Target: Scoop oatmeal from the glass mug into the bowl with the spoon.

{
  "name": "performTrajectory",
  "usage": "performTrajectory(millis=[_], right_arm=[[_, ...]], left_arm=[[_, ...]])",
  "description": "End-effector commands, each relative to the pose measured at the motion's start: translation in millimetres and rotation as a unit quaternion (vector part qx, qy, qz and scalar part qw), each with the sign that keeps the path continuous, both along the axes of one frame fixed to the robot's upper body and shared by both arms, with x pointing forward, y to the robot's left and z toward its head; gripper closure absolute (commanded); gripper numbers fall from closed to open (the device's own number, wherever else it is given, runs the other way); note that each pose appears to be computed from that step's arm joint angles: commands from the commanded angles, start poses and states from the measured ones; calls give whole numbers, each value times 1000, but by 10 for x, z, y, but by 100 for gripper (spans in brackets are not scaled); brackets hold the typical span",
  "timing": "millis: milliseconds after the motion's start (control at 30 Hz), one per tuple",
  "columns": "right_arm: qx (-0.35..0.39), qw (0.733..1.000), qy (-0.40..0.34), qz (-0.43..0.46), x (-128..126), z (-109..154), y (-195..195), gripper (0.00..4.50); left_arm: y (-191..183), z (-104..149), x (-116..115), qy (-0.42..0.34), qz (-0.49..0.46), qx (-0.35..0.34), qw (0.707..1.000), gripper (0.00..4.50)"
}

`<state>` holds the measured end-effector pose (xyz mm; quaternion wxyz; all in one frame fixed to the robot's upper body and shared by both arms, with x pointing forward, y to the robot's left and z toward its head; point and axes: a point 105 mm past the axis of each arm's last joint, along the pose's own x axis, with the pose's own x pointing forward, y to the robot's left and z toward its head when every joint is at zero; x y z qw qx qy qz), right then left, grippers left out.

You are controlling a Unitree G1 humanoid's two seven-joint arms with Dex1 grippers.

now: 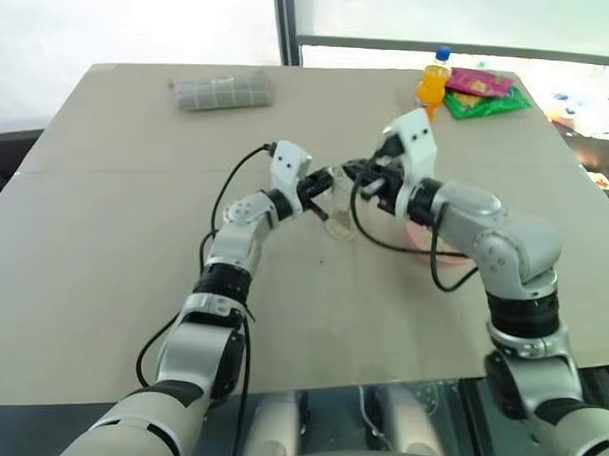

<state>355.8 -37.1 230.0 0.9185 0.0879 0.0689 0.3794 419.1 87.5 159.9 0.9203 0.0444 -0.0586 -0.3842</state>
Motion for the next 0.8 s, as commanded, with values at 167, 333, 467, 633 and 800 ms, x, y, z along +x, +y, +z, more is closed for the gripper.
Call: performTrajectory(millis=[167,333,467,633,800], right_arm=[[122,990,57,-29,73,428,-359,450],[159,980,95,-73,143,424,-671,450],[175,974,100,-107,170,456,-893,450],[208,962,104,-146,177,509,-1145,450],[250,944,123,-177,147,463,-1338,450]], left_arm=[[-179,335,1,-64,-11,-26,998,447],[-326,346,29,-64,-9,-45,997,447],[-428,343,53,-61,-10,-52,997,447],[-515,296,67,-56,-16,-54,997,447],[-552,269,75,-54,-20,-54,997,447]])
